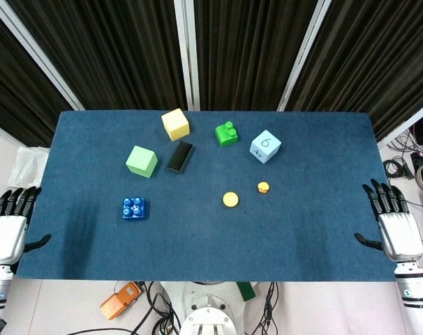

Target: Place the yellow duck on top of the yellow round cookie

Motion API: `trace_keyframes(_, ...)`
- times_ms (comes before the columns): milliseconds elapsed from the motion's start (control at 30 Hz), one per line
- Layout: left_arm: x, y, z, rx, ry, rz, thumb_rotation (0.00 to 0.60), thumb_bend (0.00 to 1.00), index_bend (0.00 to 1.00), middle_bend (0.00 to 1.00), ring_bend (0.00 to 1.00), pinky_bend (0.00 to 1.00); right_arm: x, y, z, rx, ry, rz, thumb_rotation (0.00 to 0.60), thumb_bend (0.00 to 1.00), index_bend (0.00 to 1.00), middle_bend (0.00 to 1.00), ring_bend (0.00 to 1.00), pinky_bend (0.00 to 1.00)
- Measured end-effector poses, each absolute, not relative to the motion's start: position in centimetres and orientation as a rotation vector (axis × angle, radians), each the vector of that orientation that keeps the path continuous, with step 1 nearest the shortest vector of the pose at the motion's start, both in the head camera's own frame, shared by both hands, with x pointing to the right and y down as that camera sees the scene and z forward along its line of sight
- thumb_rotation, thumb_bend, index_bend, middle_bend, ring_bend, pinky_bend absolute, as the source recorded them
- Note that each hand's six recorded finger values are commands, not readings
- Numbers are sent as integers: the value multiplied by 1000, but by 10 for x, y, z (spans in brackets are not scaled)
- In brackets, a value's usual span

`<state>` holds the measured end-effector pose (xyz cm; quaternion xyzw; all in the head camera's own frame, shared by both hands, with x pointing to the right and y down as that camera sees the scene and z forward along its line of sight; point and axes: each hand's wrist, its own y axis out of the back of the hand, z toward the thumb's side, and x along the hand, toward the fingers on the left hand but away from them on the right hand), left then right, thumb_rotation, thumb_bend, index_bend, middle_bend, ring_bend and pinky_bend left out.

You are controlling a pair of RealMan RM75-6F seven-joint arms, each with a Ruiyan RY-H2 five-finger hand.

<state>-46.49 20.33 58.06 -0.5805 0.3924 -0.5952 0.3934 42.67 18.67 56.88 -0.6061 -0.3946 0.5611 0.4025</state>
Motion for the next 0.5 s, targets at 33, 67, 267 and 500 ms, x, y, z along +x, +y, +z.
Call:
trace_keyframes(33, -465, 203, 581, -1476, 994, -1514, 600, 23, 66, 72, 39, 0, 426, 187, 570, -1535, -993, 1418, 600, 71, 0, 36, 0, 86)
trace_keyframes(67, -465, 203, 582, -1478, 993, -1517, 600, 23, 66, 71, 39, 0, 425, 186, 571, -1540, -988, 1419, 600, 72, 0, 36, 0, 86)
trace_keyframes(267, -466, 202, 583, -1477, 994, -1518, 600, 23, 66, 71, 39, 0, 410, 180, 580, -1603, -939, 1406, 600, 72, 0, 37, 0, 130)
trace_keyframes(500, -465, 200, 583, -1479, 1005, -1500, 600, 23, 67, 72, 39, 0, 370, 147, 607, -1725, -800, 1374, 600, 73, 31, 52, 3, 192)
